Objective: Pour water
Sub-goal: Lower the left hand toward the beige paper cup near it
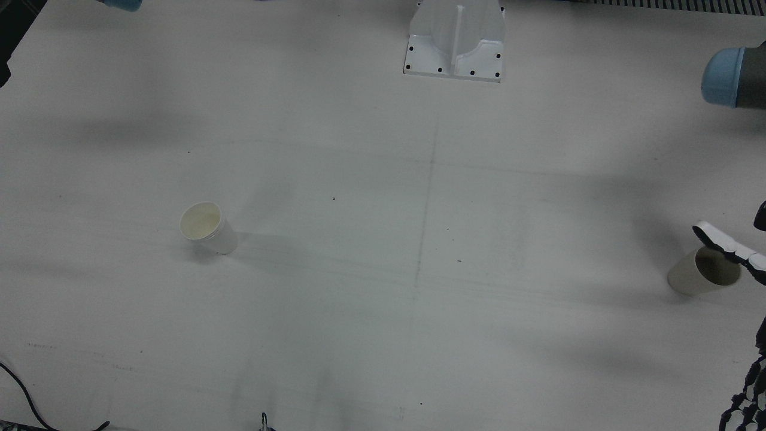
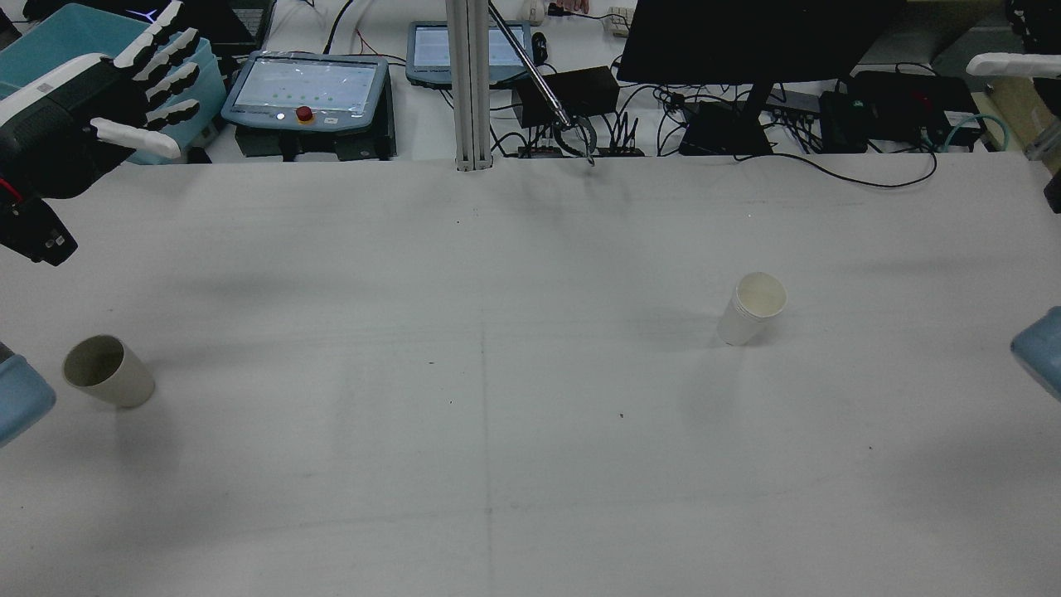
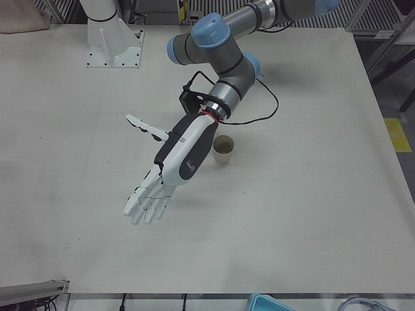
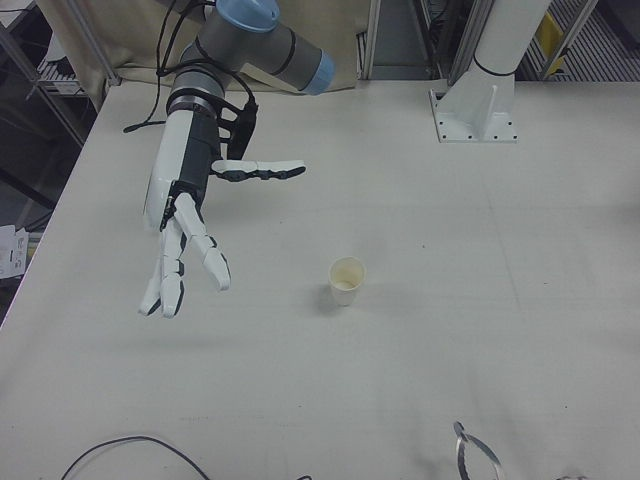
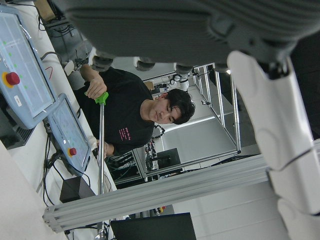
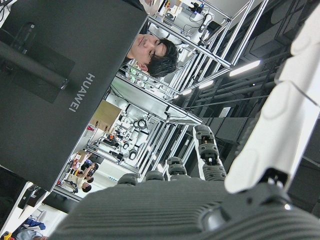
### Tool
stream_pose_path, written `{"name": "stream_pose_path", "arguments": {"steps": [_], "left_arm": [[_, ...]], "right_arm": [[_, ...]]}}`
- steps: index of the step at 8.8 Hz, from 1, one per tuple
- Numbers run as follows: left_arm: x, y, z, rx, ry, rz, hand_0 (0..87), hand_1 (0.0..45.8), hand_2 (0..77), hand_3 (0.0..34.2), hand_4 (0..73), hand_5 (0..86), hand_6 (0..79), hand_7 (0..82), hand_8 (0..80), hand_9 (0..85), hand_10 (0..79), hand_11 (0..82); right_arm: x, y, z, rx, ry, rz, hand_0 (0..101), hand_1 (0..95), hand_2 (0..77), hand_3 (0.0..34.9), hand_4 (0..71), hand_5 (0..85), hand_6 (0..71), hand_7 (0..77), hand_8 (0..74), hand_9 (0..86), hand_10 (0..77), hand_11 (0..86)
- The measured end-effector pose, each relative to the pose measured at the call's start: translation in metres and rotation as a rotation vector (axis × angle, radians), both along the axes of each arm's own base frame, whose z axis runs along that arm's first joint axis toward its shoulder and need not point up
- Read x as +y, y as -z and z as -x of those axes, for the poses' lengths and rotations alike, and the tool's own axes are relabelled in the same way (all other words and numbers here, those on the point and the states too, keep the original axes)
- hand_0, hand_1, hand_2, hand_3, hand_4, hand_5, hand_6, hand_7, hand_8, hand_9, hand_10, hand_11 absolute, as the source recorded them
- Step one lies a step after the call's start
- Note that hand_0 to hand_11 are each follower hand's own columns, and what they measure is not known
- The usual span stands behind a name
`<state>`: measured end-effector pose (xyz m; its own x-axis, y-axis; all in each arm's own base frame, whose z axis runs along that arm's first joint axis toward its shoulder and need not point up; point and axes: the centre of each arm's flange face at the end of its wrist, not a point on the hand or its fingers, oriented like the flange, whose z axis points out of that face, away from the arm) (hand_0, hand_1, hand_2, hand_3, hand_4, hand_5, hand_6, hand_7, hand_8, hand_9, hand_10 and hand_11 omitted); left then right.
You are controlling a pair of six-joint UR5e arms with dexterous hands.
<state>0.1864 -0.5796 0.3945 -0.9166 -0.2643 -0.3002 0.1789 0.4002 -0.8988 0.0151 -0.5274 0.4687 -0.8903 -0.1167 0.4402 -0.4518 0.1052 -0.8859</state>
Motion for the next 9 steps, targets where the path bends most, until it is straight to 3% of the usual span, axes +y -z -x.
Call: {"name": "stream_pose_path", "arguments": {"steps": [1,2,3,5,6,9], "left_arm": [[0.004,-0.005,0.005,-0.003,0.033,-0.006,48.5,13.1,1.6,23.2,1.1,0.5,0.0,1.1,0.5,1.1,1.1,3.8],[0.007,-0.009,0.010,0.001,0.046,-0.007,48.5,12.0,1.6,18.7,1.1,0.5,0.0,1.1,0.5,1.1,1.1,3.8],[0.014,-0.016,0.016,0.012,0.042,0.001,48.5,12.0,1.6,18.7,1.1,0.5,0.0,1.1,0.5,1.1,1.1,3.8],[0.024,-0.031,0.023,0.025,0.031,0.022,48.5,12.0,1.6,9.2,4.4,0.5,0.0,0.5,0.5,1.1,1.1,3.8],[0.029,-0.044,0.025,0.021,0.028,0.030,48.4,12.0,1.6,5.3,4.4,0.5,0.0,0.5,0.5,1.1,1.6,3.8],[0.048,-0.108,0.038,0.005,0.037,0.049,48.5,12.0,1.6,5.3,4.4,0.5,0.0,0.5,0.5,0.5,1.6,3.8]], "right_arm": [[0.002,-0.001,-0.004,-0.001,-0.007,0.002,47,11.5,0.5,0.3,8.2,4.9,6.5,6.5,0.5,0.5,0.5,1.1],[0.002,-0.001,-0.006,0.000,-0.010,0.002,47,12.5,1.1,0.3,8.2,4.9,6.5,6.5,0.5,0.5,0.5,1.1],[-0.001,0.003,-0.006,0.000,-0.011,-0.005,47,11.5,1.1,0.2,7.1,2.7,4.4,3.8,0.5,0.5,0.5,1.1],[-0.007,0.010,-0.004,0.001,-0.013,-0.017,47,11.5,1.1,0.3,7.1,2.7,4.4,3.8,0.5,0.5,0.5,1.1],[-0.006,0.010,-0.005,0.002,-0.015,-0.017,47,11.5,1.6,0.1,8.2,4.9,5.4,7.6,0.5,0.5,0.5,1.1],[-0.009,-0.005,0.004,0.034,-0.003,0.016,47,11.5,1.6,0.1,8.2,4.4,5.4,6.0,0.5,0.5,0.5,1.1]]}}
